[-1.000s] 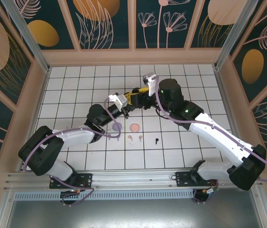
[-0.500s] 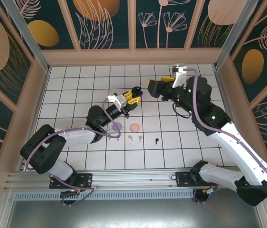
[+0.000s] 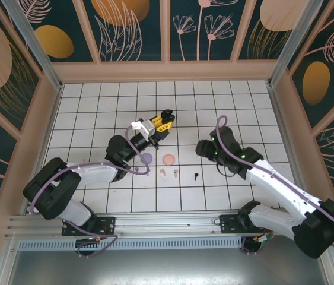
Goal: Insert wireless bluetooth earbuds into charging case
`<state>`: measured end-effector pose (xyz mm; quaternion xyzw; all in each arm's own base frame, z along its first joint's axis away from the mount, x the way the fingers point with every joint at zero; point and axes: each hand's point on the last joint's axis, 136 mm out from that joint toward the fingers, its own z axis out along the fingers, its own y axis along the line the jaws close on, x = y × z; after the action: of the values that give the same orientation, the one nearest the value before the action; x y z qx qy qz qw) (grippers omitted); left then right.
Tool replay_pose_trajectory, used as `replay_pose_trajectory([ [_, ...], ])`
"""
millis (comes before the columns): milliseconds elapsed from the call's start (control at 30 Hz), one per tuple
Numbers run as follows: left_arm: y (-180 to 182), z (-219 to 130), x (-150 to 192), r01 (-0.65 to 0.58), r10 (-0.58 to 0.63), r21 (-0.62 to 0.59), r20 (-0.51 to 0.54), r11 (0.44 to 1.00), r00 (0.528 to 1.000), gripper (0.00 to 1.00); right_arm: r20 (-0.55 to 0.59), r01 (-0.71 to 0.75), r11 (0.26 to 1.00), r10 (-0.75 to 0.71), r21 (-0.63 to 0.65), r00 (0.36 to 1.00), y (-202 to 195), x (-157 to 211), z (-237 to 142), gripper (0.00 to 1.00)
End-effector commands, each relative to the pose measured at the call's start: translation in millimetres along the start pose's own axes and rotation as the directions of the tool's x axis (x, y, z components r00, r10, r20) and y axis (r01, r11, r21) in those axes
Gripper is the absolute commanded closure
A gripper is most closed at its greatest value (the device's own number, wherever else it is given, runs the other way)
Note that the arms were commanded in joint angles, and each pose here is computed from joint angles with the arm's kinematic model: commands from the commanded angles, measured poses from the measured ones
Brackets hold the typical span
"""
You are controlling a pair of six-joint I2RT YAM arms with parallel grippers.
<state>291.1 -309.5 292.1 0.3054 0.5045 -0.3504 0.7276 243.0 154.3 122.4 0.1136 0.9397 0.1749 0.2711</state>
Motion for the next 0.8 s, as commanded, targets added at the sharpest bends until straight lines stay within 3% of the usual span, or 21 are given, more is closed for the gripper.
replay_pose_trajectory([
  [0,1,-6,-26,-0.004,0.006,-0.02,0.081,1.0,0.997,1.0,-0.058,-0.09,0.995,0.093,0.039,0.994,-12,29,18,0.37],
  [300,-2,-12,-30,-0.01,0.011,-0.014,0.089,1.0,0.996,1.0,-0.14,-0.059,0.994,0.072,0.094,0.988,-9,66,44,0.5],
  [767,-3,-15,-29,-0.014,0.015,-0.011,0.096,1.0,0.995,1.0,-0.173,0.013,0.986,0.016,0.165,0.985,-5,76,63,0.61],
])
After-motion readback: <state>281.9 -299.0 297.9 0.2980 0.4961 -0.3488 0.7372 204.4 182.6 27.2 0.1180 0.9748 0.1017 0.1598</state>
